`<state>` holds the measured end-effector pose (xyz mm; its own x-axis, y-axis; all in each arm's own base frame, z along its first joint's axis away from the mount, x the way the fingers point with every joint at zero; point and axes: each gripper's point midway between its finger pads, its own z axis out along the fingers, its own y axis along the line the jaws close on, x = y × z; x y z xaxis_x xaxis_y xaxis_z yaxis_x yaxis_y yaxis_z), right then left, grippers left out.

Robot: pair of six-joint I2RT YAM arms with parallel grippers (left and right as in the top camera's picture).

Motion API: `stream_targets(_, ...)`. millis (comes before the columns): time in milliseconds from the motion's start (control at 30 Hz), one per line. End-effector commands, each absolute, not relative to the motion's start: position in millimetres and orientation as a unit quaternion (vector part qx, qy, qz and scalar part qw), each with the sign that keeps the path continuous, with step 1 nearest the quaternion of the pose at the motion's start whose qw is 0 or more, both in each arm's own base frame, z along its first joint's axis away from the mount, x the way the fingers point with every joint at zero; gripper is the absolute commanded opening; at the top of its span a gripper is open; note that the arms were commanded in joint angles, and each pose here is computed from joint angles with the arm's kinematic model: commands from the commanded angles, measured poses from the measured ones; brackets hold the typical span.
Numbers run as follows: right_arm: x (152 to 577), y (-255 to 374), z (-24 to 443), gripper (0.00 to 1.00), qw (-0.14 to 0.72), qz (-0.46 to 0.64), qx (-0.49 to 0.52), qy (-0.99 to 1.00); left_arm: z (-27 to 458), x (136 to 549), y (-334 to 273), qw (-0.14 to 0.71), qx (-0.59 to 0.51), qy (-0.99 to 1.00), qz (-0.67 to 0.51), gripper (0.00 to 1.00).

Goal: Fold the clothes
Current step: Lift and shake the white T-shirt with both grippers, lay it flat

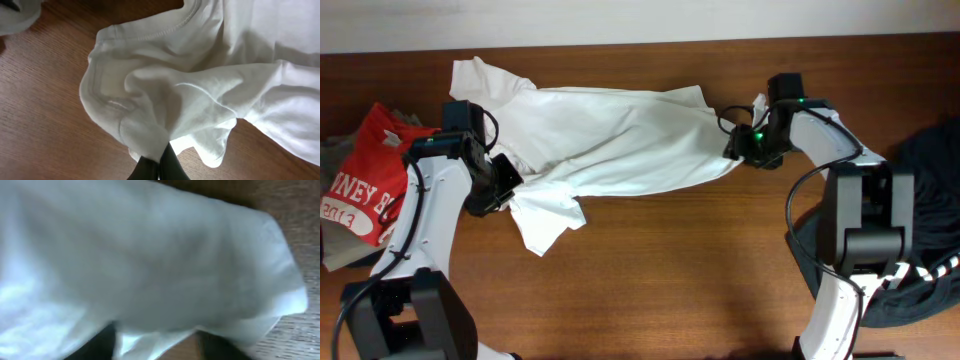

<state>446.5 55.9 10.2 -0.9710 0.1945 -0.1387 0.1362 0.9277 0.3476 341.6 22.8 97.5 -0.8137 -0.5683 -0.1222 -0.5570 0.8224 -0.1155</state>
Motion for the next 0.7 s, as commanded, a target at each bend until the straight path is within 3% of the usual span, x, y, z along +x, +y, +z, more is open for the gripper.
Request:
stream_targets(0,442.7,47.1,-1.2,0.20,0.081,0.132,0.094,0.983,104.3,341.2,23.9,0.087,-0.289,0.953,-0.034,0.01)
stream_targets(33,443.1,42.0,-2.2,0.04,0.083,0.119,0.096,0.985,104.3,341.2,23.9,0.087,-0.289,0.953,-0.034,0.01)
stream_targets(167,448.0,15.8,15.9,0.04,0.093,0.098,0.119,0.984,104.5,342.0,24.0,0.089,-0.288,0.953,-0.034,0.00)
stream_targets(267,457.3,-3.6,106.1,0.04,0.153,0.094,0.100,0.979,125.4,361.8,10.5,0.125,-0.205,0.968,-0.076,0.00)
stream_targets(367,438.3,-4.1,230.2,0.04,0.251,0.088,0.078,0.961,218.2,390.9,-10.7,0.242,-0.108,0.955,-0.137,0.00)
stream_targets(467,408.9,-10.2,317.5,0.04,0.339,0.065,0.076,0.935,314.1,391.9,-10.8,0.360,-0.072,0.921,-0.133,0.00)
stream_targets(533,380.2,-17.3,380.7,0.04,0.414,0.041,0.080,0.906,395.6,370.6,-11.3,0.459,-0.049,0.878,-0.125,0.00)
stream_targets(667,327.3,-34.9,473.9,0.04,0.532,-0.013,0.099,0.841,479.5,323.6,-11.2,0.571,-0.034,0.813,-0.113,0.00)
